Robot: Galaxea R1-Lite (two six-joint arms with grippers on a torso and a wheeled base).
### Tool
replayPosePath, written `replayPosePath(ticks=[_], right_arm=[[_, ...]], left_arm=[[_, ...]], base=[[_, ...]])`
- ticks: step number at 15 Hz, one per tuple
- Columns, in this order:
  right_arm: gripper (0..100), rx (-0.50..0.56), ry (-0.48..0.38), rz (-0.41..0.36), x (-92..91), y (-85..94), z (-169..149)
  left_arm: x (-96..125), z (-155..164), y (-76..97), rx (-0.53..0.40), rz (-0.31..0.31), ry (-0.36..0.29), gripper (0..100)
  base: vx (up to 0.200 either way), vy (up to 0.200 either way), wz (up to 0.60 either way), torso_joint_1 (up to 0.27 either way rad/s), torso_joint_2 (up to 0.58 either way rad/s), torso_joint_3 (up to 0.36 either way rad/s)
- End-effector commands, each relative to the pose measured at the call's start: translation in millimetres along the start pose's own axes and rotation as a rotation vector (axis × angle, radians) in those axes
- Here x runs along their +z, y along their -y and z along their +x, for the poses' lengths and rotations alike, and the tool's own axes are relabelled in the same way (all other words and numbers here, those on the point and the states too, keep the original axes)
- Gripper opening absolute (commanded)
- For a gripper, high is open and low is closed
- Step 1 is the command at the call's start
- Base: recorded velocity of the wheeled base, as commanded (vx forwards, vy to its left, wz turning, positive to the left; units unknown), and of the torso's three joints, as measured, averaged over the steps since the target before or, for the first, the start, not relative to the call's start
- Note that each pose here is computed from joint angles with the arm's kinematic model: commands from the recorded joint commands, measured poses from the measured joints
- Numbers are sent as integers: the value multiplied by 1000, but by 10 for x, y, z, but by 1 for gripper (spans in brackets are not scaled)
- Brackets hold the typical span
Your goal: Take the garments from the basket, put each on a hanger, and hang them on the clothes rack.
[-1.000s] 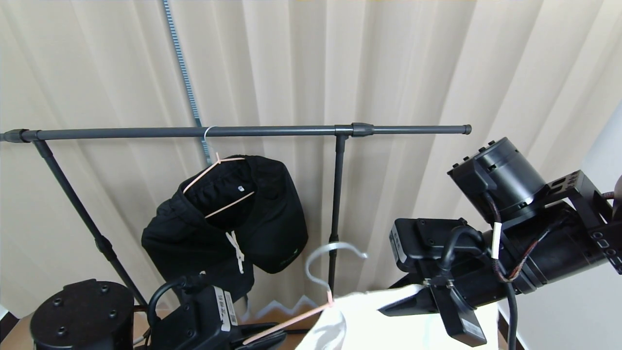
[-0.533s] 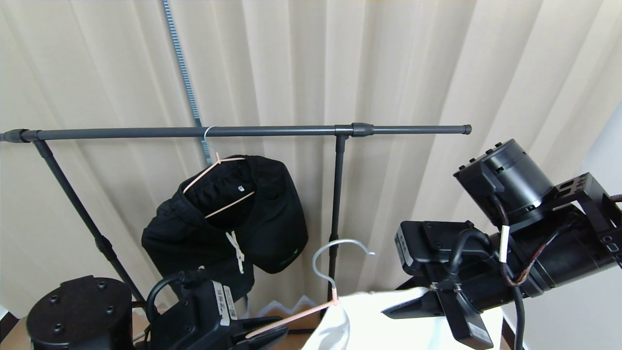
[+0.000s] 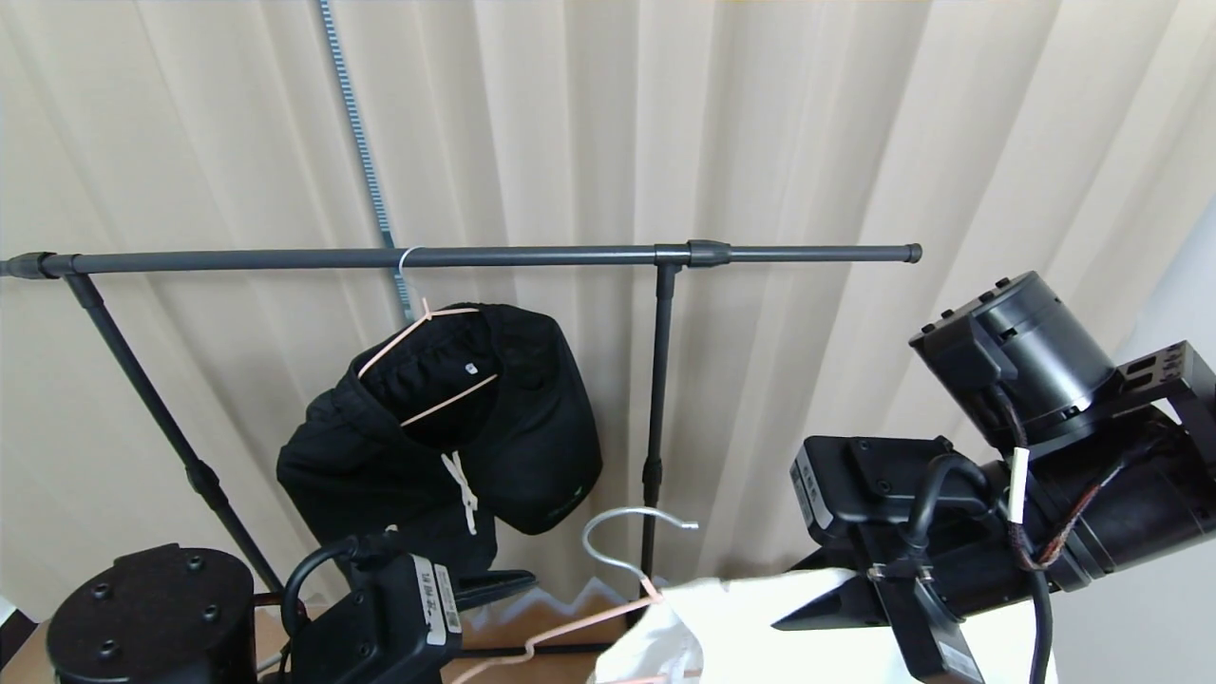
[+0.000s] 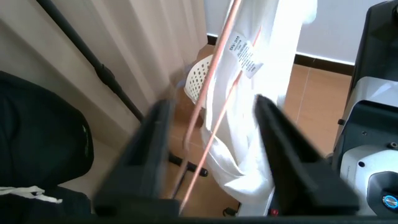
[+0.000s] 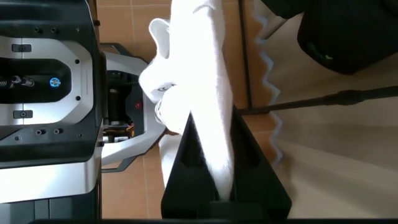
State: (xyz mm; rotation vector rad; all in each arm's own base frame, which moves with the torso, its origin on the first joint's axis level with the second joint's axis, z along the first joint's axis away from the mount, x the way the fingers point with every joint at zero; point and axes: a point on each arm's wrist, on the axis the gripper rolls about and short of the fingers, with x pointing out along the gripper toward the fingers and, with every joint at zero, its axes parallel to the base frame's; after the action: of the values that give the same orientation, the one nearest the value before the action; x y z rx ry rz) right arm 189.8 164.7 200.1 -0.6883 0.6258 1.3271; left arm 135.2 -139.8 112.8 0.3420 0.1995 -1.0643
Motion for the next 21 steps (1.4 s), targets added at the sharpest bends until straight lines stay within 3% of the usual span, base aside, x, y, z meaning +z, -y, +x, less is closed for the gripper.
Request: replayPosePath(ticks=[1, 5, 8, 10, 15, 18, 21], right_arm=[[0, 2, -1, -1, -35, -44, -24], [0, -13, 3, -5, -25, -53, -56], [0, -73, 24, -6, -6, -65, -120], [0, -167, 97, -3, -10, -49, -105], [0, -274, 200, -7, -80, -85, -85], [0, -310, 277, 65, -107, -91, -60], [0, -352, 269, 75, -113, -82, -58]], left_arm=[[4, -49, 13, 3, 2, 8, 100], [32, -247, 50, 25, -9, 56, 100], [-48, -362, 67, 75, -129, 38, 100], [-52, -341, 16, 193, -303, 24, 100], [-148, -179, -59, 312, -481, -47, 100], [-225, 36, -103, 367, -568, -110, 100], [-256, 261, -117, 386, -604, -144, 100]], base=[[0, 0, 0, 0, 0, 0], [0, 0, 0, 0, 0, 0], [0, 0, 0, 0, 0, 0], [0, 0, 0, 0, 0, 0], [0, 0, 0, 0, 0, 0], [0, 0, 0, 0, 0, 0], [0, 0, 0, 0, 0, 0]])
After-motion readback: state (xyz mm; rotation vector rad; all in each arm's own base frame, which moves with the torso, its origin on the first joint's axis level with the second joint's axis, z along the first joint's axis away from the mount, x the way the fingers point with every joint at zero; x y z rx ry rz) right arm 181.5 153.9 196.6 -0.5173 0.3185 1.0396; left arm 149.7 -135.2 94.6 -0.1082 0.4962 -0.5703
